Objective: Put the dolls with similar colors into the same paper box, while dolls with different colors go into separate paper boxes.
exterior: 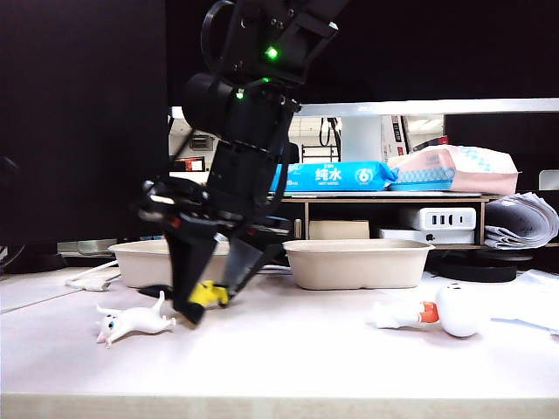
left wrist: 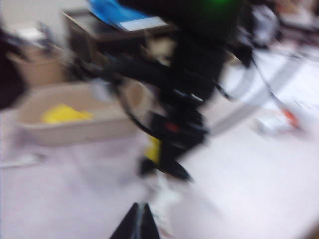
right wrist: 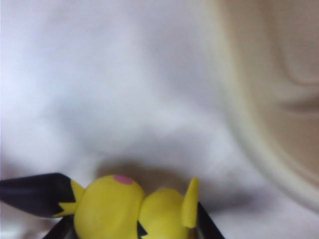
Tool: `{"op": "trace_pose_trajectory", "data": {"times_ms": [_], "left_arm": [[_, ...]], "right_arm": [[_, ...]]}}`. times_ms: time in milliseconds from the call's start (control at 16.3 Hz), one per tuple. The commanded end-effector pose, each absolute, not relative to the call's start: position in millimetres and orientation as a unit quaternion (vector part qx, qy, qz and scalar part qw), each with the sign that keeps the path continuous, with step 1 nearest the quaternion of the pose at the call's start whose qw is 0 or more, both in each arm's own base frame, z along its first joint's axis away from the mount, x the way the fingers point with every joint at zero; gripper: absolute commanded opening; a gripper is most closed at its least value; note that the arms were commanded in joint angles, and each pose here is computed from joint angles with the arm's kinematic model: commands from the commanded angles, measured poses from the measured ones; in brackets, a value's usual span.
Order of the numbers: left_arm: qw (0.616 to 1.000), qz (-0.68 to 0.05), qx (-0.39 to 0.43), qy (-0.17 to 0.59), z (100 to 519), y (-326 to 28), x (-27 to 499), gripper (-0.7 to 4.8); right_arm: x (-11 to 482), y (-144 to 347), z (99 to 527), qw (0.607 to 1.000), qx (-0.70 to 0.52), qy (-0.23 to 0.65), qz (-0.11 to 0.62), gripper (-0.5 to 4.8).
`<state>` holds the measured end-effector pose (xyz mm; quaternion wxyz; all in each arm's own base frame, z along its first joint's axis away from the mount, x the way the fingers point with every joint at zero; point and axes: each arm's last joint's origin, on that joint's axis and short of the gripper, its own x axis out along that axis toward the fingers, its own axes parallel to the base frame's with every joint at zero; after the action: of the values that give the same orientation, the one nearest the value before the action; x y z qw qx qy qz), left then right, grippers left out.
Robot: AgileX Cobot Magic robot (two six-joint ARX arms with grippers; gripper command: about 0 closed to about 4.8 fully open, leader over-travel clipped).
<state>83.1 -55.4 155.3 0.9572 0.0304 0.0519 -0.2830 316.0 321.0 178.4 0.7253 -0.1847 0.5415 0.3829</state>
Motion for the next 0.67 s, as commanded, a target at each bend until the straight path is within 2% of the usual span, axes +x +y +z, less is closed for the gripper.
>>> {"op": "trace_pose_trajectory", "data": {"times_ms": [61, 184, 368, 675], "left_arm": [[0.973, -0.228, 0.022, 0.034, 159, -45, 87, -0.05], [0.980, -0.195, 0.020, 0.031, 159, -39, 90, -0.05], [0.982, -0.184, 0.020, 0.031, 159, -37, 90, -0.05], [0.982, -0.185, 0.020, 0.029, 160, -37, 90, -0.05]], "right_arm": [[318, 328, 193, 0.738, -0.163, 0.511, 0.409, 1.98], [322, 333, 202, 0.751, -0.148, 0.484, 0.424, 1.98], [332, 343, 223, 0.781, -0.122, 0.423, 0.443, 1.98], [351, 342, 250, 0.853, -0.133, 0.345, 0.369, 1.98]]}}
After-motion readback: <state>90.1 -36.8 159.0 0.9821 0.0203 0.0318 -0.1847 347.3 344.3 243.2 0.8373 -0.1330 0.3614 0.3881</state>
